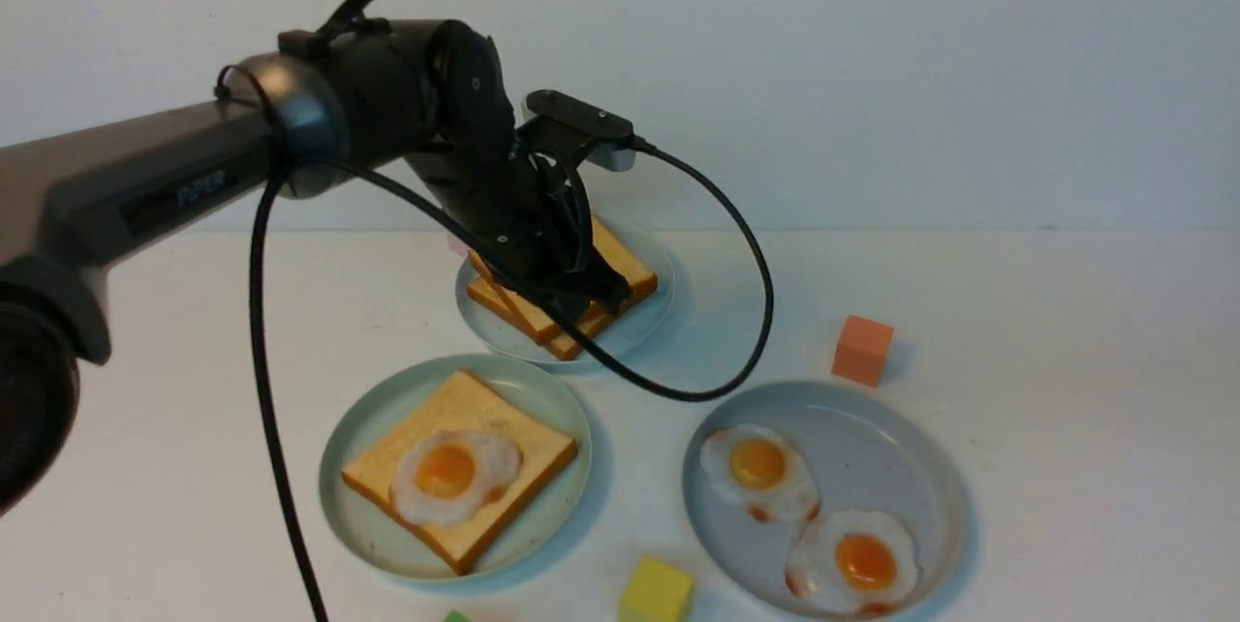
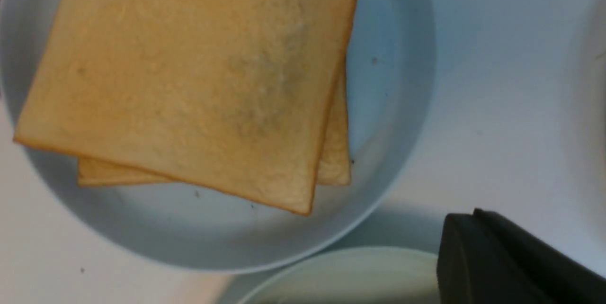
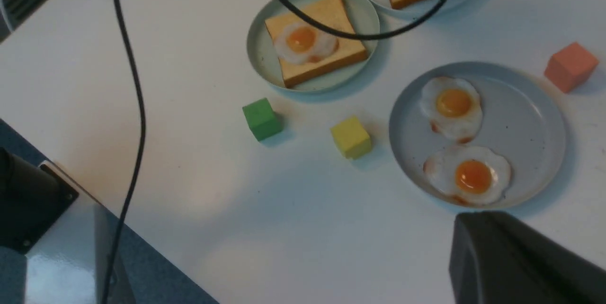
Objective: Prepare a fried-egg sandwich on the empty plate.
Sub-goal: Use the left arm to grab a slice of bread
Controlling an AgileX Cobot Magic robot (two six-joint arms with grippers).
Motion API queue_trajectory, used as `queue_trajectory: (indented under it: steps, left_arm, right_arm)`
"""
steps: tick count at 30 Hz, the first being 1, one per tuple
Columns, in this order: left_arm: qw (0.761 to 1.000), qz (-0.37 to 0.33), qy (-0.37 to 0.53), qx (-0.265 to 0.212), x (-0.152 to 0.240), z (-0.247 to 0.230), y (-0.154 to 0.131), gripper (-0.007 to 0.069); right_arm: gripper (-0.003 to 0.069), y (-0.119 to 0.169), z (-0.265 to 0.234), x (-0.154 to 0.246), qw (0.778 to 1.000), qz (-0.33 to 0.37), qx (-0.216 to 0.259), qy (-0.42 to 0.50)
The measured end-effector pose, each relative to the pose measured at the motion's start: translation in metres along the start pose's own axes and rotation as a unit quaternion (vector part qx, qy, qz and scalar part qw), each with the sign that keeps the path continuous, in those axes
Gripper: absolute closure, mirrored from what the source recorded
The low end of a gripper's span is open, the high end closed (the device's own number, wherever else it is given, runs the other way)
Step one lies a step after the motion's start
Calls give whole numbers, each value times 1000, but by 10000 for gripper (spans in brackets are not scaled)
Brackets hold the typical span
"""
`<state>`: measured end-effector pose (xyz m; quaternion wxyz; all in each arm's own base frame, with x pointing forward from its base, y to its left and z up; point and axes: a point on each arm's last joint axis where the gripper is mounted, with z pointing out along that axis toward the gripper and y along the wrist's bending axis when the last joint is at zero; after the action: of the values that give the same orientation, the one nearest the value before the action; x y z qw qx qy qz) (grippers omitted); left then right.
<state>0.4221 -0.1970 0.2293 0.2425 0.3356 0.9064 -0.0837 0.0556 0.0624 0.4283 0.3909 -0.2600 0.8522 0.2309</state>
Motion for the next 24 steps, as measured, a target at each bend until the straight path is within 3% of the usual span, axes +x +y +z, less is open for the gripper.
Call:
queue_trajectory:
  steps: [1, 8, 11, 24]
  left_arm:
    - [1000, 4, -1, -2, 0, 1, 1, 592]
    - [997, 50, -26, -46, -2, 23, 11, 343]
    - [996, 62, -26, -58, -1, 32, 14, 282]
    - [994, 78, -24, -72, 5, 60, 19, 263]
  right_arm:
    - [660, 0, 0, 0, 1000, 1, -1, 0]
    - [656, 2, 0, 0, 1000, 4, -11, 2]
    - [655, 2, 0, 0, 1000, 4, -11, 2]
    - [651, 2, 0, 0, 1000, 17, -12, 0]
